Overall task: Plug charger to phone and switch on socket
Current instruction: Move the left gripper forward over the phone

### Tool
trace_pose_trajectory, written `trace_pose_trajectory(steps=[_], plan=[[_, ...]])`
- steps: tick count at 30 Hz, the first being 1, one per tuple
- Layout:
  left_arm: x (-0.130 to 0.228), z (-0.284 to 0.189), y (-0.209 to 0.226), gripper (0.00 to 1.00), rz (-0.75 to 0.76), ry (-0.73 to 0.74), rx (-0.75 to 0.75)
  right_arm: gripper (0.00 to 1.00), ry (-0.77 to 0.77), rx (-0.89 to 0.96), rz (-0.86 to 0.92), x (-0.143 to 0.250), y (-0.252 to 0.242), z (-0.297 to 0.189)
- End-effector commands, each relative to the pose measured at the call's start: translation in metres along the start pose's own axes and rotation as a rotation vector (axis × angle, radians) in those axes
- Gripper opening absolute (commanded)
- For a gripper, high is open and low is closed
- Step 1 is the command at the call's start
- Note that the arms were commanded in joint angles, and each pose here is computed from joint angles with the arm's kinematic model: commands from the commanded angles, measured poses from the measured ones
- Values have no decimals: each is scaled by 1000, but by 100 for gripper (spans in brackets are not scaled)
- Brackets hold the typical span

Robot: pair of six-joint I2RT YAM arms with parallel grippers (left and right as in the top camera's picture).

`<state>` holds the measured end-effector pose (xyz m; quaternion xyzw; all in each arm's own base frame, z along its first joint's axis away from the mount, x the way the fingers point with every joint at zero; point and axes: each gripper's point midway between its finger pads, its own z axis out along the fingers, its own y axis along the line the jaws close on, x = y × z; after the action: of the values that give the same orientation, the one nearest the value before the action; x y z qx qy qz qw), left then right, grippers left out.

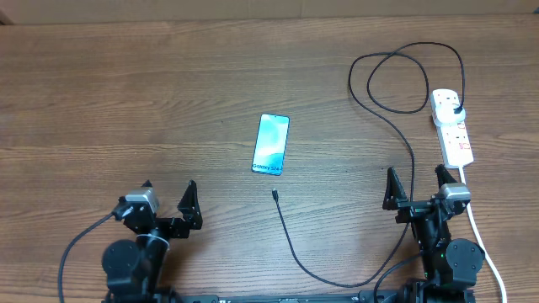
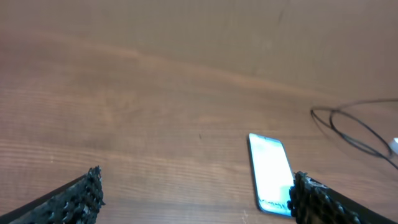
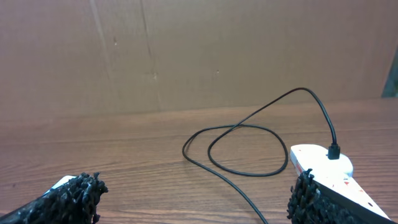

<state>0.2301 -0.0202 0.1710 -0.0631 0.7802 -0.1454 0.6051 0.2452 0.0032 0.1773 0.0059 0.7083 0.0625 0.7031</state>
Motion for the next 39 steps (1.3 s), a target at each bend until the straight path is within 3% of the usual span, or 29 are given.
trace_pose_trajectory(steps=[1,9,17,31,39], plan=[[-39,-15,-18,100,-28,-6,28,100,-2,6,2,2,-2,0],[-90,-24,-55,100,-26,214,95,100,-2,6,2,2,-2,0],[-103,0,-96,100,-95,451,289,100,-2,6,2,2,-2,0],[-10,41,-175,99,-16,836,523,100,-2,6,2,2,-2,0],[25,68,-197,99,-129,950,501,100,-2,6,2,2,-2,0]])
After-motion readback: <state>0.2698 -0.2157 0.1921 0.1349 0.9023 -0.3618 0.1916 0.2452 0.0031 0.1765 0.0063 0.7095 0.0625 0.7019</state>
